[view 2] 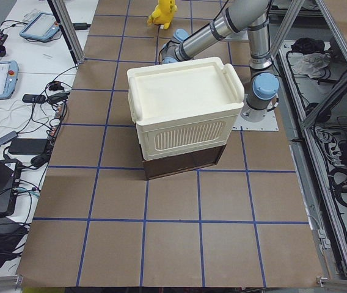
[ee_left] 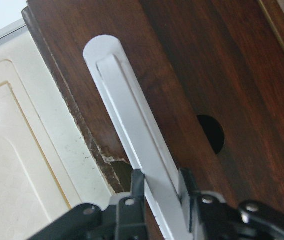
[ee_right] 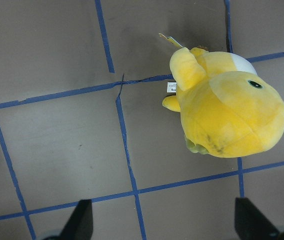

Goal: Pull drawer sideways
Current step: 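Pull the drawer handle with the left gripper, sliding the drawer open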

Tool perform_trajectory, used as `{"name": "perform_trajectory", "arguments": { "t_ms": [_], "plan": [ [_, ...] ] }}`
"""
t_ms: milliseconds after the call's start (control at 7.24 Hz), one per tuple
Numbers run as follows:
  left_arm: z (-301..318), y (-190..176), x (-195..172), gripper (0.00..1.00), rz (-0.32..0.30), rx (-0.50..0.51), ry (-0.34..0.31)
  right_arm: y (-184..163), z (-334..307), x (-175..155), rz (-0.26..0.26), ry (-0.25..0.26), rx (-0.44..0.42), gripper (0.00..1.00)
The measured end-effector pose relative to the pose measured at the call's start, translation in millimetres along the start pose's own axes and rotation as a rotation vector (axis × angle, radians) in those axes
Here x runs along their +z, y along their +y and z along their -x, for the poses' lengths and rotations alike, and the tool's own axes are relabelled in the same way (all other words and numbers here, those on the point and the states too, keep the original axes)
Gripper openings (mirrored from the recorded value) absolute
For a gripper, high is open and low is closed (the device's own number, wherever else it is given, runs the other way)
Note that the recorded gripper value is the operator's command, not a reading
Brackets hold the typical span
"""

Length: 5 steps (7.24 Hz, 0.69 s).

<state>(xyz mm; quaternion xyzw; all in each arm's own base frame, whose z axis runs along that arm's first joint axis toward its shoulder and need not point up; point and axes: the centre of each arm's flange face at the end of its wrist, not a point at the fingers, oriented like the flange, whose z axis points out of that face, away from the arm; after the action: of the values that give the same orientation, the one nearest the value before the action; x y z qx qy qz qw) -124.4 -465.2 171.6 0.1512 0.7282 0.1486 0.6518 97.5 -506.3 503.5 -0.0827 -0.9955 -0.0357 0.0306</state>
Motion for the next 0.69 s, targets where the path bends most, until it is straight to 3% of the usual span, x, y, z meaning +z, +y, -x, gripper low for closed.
{"name": "perform_trajectory", "arguments": {
  "t_ms": [691],
  "plan": [
    [-0.4, 0.9, -14.5, 0.31, -0.024, -0.001, -0.007, -0.2, -0.5, 0.0, 0.000, 0.000, 0.001, 1.00]
  ]
}}
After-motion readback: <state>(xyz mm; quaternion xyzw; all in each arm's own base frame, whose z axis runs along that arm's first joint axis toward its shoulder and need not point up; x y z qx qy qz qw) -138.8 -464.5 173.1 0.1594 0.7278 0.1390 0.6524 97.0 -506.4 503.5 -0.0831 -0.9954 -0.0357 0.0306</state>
